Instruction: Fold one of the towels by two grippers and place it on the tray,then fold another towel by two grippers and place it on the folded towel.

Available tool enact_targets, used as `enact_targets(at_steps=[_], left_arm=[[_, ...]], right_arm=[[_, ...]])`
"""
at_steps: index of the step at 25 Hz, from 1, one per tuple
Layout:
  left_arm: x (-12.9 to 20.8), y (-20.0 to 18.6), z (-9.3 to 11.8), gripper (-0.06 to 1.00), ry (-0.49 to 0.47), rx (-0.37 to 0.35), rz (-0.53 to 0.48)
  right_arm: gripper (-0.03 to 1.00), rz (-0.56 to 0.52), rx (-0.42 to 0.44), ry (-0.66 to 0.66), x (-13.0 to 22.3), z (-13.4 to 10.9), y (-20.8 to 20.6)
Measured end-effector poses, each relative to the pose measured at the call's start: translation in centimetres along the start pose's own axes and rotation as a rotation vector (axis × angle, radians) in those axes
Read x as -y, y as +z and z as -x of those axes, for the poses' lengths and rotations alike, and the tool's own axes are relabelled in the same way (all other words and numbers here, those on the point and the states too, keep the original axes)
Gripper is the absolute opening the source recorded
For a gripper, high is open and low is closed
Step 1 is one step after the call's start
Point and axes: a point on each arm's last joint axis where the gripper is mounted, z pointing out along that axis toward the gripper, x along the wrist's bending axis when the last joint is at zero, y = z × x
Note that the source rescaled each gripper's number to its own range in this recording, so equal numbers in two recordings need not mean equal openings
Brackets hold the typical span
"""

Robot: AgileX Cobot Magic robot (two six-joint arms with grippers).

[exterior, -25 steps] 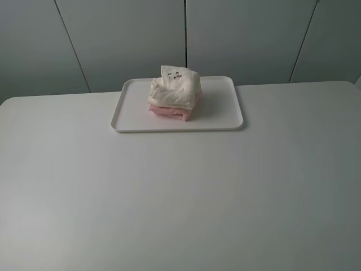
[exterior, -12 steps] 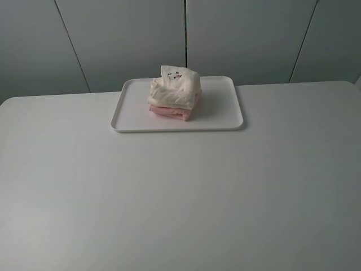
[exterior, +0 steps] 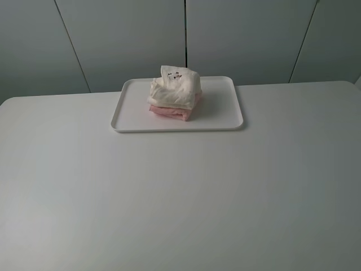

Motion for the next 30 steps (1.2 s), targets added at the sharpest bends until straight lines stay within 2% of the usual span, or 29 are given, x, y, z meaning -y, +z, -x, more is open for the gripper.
enact_targets(at_steps=[10,16,30], left_arm=[[0.01,0.0,0.17,0.99,0.036,0.018,0.0],[0.01,0.0,0.18,0.99,0.035,0.02,0.0],[0.01,0.0,0.18,0.99,0.035,0.02,0.0]], right_arm=[[1.0,0.001,-0.046,-0.058,0.0,-0.23,-0.02],[1.0,0.0,-0.046,0.005,0.0,-0.23,-0.02],[1.0,0.0,-0.046,0.01,0.0,-0.23,-0.02]])
